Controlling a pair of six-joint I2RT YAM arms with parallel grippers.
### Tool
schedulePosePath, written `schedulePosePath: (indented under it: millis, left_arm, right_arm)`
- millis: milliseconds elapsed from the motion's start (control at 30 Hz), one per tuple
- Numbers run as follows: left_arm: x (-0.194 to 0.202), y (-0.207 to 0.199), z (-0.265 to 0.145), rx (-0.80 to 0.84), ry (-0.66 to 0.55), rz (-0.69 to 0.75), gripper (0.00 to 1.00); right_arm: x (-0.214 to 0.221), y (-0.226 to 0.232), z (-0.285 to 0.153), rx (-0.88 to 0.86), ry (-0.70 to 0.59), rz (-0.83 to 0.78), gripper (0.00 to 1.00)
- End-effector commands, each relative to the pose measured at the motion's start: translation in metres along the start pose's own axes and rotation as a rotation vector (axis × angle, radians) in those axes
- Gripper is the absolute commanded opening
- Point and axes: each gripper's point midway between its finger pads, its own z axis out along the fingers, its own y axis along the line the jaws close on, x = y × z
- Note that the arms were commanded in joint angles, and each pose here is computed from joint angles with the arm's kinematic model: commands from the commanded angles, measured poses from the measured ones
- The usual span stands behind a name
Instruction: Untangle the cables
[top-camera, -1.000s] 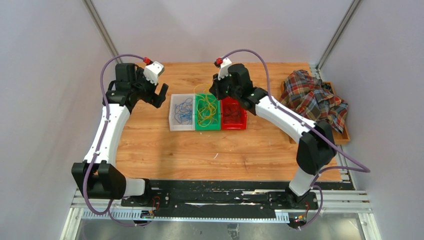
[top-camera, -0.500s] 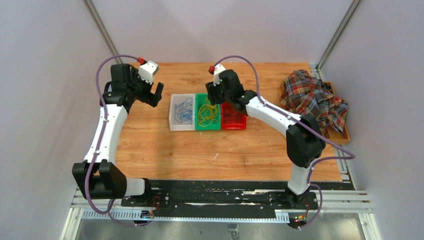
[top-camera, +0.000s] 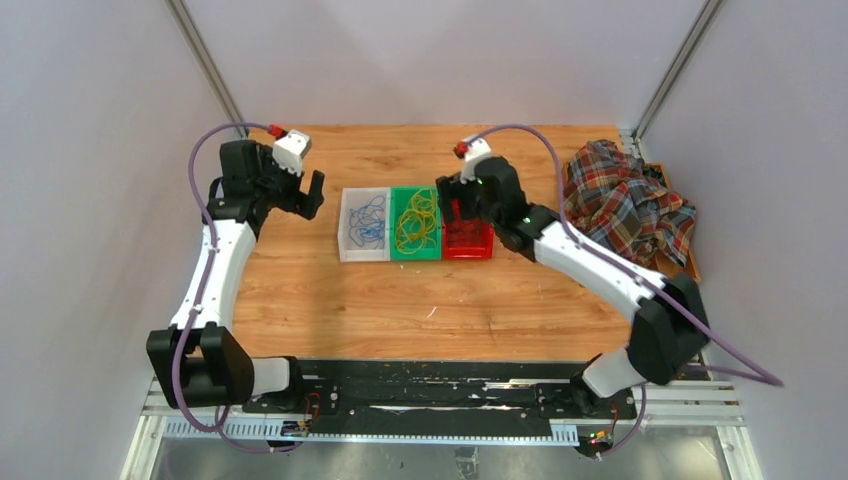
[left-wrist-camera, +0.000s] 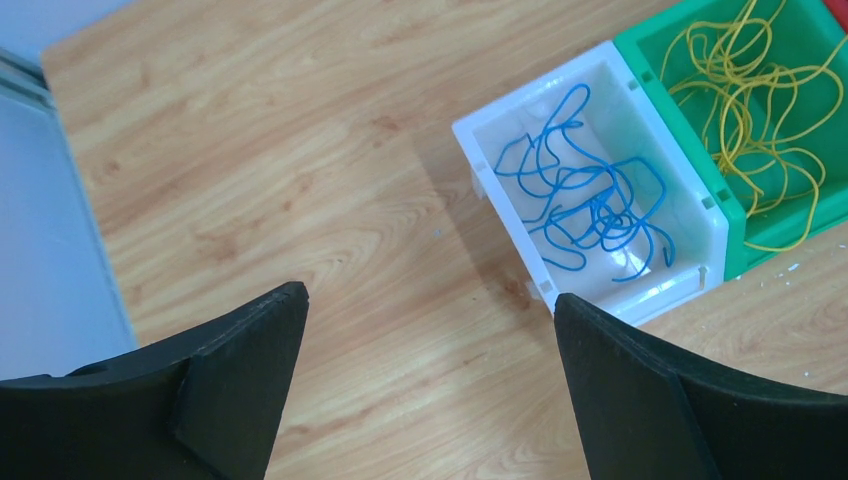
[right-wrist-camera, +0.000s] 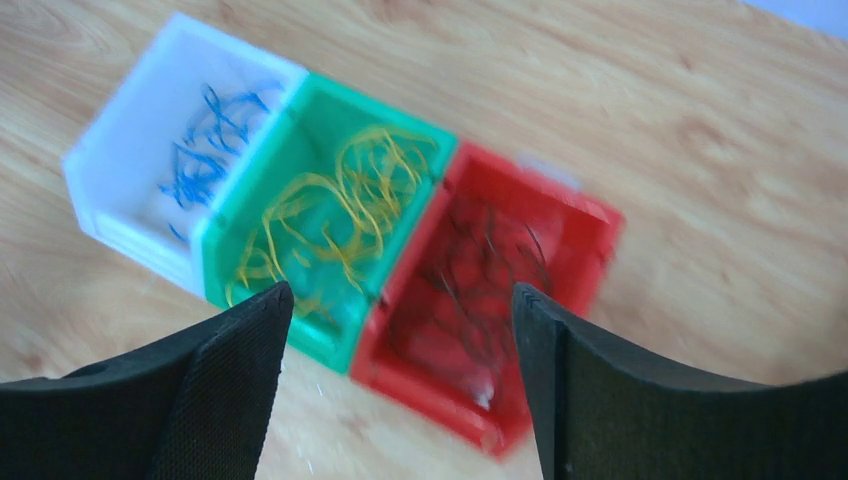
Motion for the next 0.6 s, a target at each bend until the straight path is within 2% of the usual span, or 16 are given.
schedulePosePath:
  millis: [0, 133, 233, 300, 433, 567]
  left_arm:
    - [0.016, -0.005, 0.007, -0.006, -0.097, -0.063, 0.98]
    - [0.053, -0.022, 0.019, -0.009, -0.171, -0.11, 0.98]
    - [0.068, -0.027, 0.027, -0.035, -0.251, -0.137, 0.98]
    - [0.072, -0.028, 0.032, -0.043, -0.298, -0.156, 0.98]
    - [0.083, -0.024, 0.05, -0.054, -0.31, -0.202, 0.98]
    - [0.097, -0.016, 0.068, -0.079, -0.28, -0.245, 0.98]
  right_arm:
    - [0.035, -0.038, -0.046, 0.191, -0.049, 0.041, 0.8]
    - [0.075, -0.118, -0.114, 0.603, -0.15, 0.094, 0.81]
    - [0.102, -0.16, -0.15, 0.806, -0.195, 0.103, 0.82]
    - [0.12, -0.186, -0.167, 0.935, -0.175, 0.111, 0.83]
    - [0.154, -0.23, -0.183, 1.11, -0.084, 0.183, 0.85]
    - [0.175, -0.255, -0.187, 1.187, -0.102, 0.245, 0.84]
